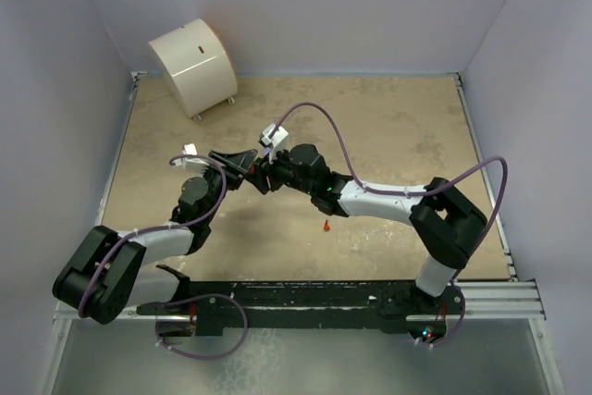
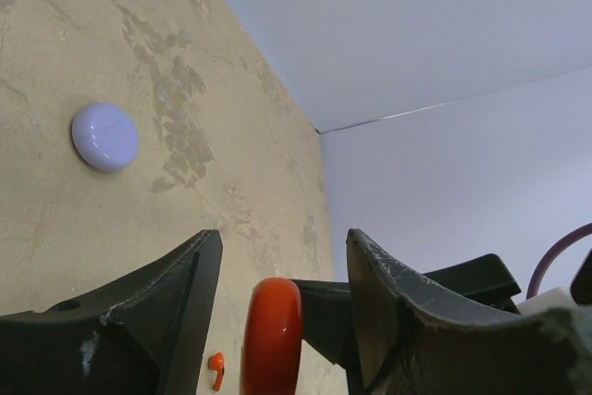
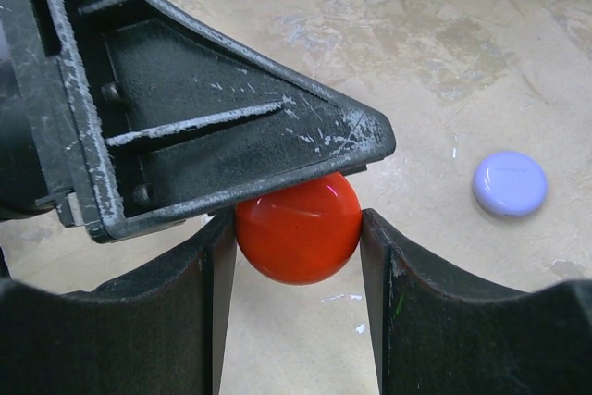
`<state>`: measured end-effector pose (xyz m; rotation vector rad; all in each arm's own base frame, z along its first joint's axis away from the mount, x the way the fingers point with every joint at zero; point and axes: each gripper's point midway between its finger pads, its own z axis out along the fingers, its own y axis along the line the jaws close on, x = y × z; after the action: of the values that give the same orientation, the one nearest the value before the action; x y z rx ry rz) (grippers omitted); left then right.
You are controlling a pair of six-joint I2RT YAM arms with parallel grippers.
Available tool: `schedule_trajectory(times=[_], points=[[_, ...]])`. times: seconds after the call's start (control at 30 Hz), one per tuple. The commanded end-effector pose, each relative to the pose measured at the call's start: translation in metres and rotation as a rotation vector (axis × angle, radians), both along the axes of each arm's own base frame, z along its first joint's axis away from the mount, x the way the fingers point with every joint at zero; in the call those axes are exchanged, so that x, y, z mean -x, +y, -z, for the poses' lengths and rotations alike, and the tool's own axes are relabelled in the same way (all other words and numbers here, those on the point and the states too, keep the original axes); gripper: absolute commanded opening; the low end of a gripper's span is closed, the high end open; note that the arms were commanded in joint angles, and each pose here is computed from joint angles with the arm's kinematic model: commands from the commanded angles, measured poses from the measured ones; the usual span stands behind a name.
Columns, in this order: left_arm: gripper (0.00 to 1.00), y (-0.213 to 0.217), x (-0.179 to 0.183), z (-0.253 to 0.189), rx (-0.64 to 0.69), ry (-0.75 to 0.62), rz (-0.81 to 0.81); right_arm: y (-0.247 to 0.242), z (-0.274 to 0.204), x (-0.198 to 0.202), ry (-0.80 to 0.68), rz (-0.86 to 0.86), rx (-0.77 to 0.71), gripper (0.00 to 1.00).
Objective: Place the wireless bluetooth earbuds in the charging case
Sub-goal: Pick up the charging case at the center of the board.
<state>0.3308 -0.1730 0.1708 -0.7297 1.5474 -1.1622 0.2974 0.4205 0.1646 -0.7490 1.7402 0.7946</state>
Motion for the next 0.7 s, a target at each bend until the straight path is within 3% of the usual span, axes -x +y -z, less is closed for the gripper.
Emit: schedule_trajectory(times=[0.0,0.3,0.67], points=[[0.54,-0.0040,-0.0053,-0.0364,0.019,-0.115,-0.003,0.0058,-0.0236,-0.0070,-0.013,0.004,-0.052,0.00],[0.39,-0.0039,-0.0044,-0.0376,0.007,-0.118,-0.004,0.0031,-0.0241,-0.0098,-0.010,0.013,-0.050,0.00],[0.37,-0.0061,-0.0038,-0.0342,-0.004,-0.112,0.006,0.0017,-0.0294,-0.0123,-0.019,0.015,-0.055,0.00]])
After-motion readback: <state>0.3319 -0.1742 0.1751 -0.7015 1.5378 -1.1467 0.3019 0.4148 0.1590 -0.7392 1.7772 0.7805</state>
